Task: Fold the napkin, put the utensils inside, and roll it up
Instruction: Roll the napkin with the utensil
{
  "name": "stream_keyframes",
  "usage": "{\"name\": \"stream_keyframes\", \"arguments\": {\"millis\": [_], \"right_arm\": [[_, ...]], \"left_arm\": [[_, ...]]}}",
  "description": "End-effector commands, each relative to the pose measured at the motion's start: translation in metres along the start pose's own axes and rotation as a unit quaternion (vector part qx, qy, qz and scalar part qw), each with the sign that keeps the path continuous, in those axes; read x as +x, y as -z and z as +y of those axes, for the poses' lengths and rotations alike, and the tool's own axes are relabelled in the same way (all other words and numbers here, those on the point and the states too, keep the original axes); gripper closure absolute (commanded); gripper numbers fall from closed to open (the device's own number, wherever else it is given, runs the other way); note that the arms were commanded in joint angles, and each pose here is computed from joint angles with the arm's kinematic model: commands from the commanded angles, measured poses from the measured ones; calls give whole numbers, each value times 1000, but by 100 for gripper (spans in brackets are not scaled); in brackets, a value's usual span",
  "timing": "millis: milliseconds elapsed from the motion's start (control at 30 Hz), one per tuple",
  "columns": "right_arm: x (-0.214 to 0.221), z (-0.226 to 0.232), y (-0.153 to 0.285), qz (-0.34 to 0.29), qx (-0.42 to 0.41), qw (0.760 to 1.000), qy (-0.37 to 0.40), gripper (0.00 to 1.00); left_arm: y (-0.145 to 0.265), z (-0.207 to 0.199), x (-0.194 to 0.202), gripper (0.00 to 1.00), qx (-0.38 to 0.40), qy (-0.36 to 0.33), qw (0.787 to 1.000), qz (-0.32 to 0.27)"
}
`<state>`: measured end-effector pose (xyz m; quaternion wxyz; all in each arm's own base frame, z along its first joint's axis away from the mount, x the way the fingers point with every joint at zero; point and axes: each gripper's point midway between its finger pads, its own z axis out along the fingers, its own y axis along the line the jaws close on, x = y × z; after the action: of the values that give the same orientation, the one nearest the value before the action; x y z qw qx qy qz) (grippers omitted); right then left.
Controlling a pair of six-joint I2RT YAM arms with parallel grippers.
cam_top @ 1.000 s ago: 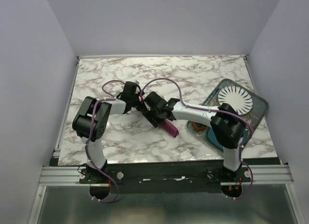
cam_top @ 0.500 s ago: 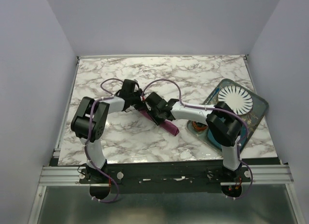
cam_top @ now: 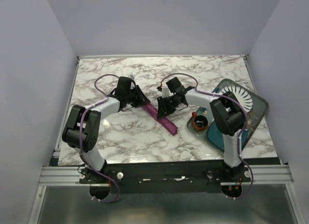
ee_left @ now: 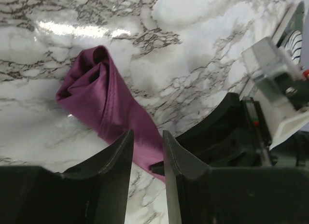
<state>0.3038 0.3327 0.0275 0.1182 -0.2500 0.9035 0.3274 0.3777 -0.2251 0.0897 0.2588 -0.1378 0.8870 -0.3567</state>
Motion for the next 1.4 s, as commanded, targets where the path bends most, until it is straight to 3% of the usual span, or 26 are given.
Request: {"name": "stream_keyframes", "arguments": {"millis": [0, 100, 133, 167, 333, 467, 800, 1033, 1133, 1233, 1367], "right_arm": [[20, 9, -9, 48, -87, 994, -55, 63], [20, 8, -10, 49, -90, 993, -57, 62], [19, 9, -9, 48, -92, 993, -57, 62], [19, 9, -9, 48, -92, 993, -56, 62], [16, 7, -7, 42, -80, 995, -51, 62], [16, 3, -7, 40, -67, 996, -45, 62], [11, 3, -3, 34, -58, 997, -38, 61], [7, 2, 2, 31, -49, 998, -27, 57], [3, 7, 11, 23, -31, 999, -11, 48], [0, 8, 18, 15, 32, 999, 18, 38], [-12, 1, 41, -28, 184, 981, 55, 27]], "left_arm": [[1, 11, 21, 59, -15, 3, 1000, 12], [8, 23, 26, 53, -65, 15, 998, -5], [10, 23, 26, 36, -69, 21, 997, -11], [11, 24, 26, 32, -75, 22, 997, -16], [7, 28, 30, 29, -108, 27, 994, -9], [15, 28, 24, 29, -130, 17, 991, -40], [-13, 26, 35, 30, -146, 44, 988, -15], [-28, 42, 40, 41, -177, 55, 983, -5], [-25, 47, 40, 46, -187, 51, 981, -9], [-24, 51, 44, 51, -190, 50, 981, -5], [-24, 51, 48, 53, -183, 52, 982, 0]]}}
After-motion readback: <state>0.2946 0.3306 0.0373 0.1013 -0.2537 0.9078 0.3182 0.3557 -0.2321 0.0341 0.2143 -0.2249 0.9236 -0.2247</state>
